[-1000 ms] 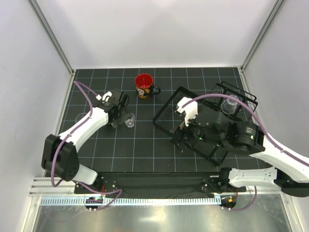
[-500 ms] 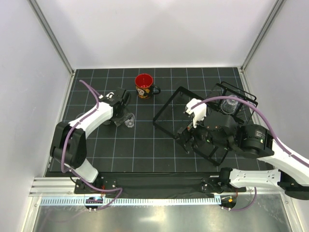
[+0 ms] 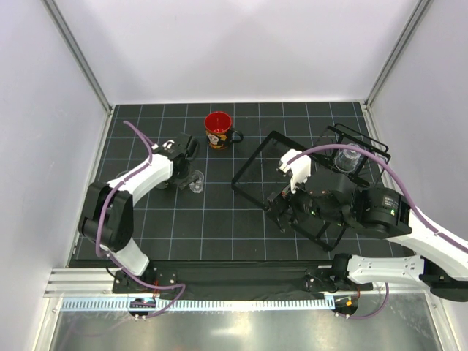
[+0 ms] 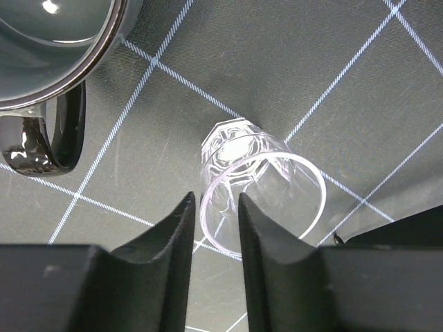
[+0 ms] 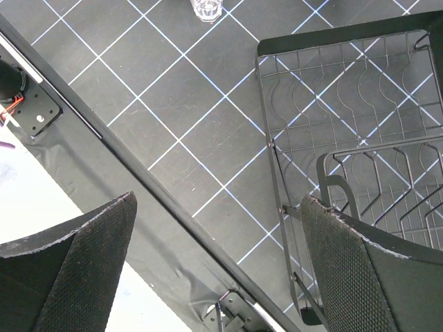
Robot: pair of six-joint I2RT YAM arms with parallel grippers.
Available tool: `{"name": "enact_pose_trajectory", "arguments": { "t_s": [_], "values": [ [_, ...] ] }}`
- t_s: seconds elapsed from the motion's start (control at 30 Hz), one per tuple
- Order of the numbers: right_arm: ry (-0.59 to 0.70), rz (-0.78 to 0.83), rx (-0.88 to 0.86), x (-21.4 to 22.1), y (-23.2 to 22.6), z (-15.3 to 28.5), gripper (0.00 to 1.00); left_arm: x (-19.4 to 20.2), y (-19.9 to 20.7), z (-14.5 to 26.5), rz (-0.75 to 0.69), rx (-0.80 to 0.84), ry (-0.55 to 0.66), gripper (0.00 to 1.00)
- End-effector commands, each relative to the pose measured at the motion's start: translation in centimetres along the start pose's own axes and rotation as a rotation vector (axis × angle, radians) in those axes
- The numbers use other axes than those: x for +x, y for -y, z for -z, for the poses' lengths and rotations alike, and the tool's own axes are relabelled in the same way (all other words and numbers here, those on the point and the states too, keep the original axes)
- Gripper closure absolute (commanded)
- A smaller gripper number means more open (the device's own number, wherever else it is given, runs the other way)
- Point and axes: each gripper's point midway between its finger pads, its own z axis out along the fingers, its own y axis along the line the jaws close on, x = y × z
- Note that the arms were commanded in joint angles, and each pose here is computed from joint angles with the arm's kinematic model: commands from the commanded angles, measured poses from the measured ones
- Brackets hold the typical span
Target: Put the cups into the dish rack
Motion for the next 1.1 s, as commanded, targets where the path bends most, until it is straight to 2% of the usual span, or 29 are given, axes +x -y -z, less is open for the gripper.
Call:
{"name": "enact_pose_trajectory", "arguments": {
  "t_s": [0.0,0.17,0.27,0.4,0.53,0.57,0.7,0.77,0.8,0.87,0.9,1.0,1.03,1.07],
  "values": [
    [0.007,-0.025,0.016,-0.2,0.3,0.3,0.0,-0.8,0.3,0.2,-0.016,0.022,0.033,0.74],
    [0.002,-0.037,-0.016,-0.4,-0.4,0.4,0.0,-1.0,0.1,0.7,-0.026,0.037,0.046,0.83],
    [-0.005,-0.04,-0.03,-0.5,-0.7,0.3,0.0,-0.9,0.0,1.1,-0.031,0.05,0.04,1.0],
    [0.0,-0.055,-0.049,-0.8,-1.2,0.3,0.0,-0.7,0.7,3.0,-0.028,0.129,0.025,1.0],
    [0.018,-0.07,-0.083,-1.6,-2.0,0.2,0.0,-0.6,2.2,6.4,-0.04,0.314,0.045,1.0],
    [0.018,-0.068,-0.091,-1.6,-2.2,0.1,0.0,-1.4,3.0,8.4,-0.032,0.395,0.085,1.0],
    [0.027,-0.065,-0.103,-2.0,-2.6,-0.6,0.0,-0.9,4.8,13.1,-0.061,0.605,0.077,0.99],
    [0.031,-0.062,-0.115,-2.1,-2.9,-0.8,0.0,0.4,5.6,14.9,-0.079,0.71,0.023,1.0],
    [0.043,-0.063,-0.134,-2.4,-3.3,-0.8,0.0,-0.1,6.6,17.2,-0.083,0.815,0.059,1.0],
    [0.058,-0.074,-0.147,-2.7,-3.5,-0.7,0.0,0.9,7.5,19.9,-0.103,0.967,0.028,1.0],
    [0.068,-0.081,-0.153,-3.0,-3.6,-0.6,0.0,0.9,7.8,21.6,-0.12,1.068,0.065,0.99],
    [0.089,-0.122,-0.165,-3.7,-3.9,-0.3,0.0,2.3,7.6,23.9,-0.165,1.212,0.057,1.0],
    [0.1,-0.136,-0.158,-4.0,-3.8,-0.1,0.0,2.0,7.8,26.4,-0.191,1.317,0.105,1.0],
    [0.102,-0.155,-0.153,-4.1,-3.7,-0.1,0.01,3.0,7.7,27.7,-0.235,1.385,0.076,0.99]
  ]
}}
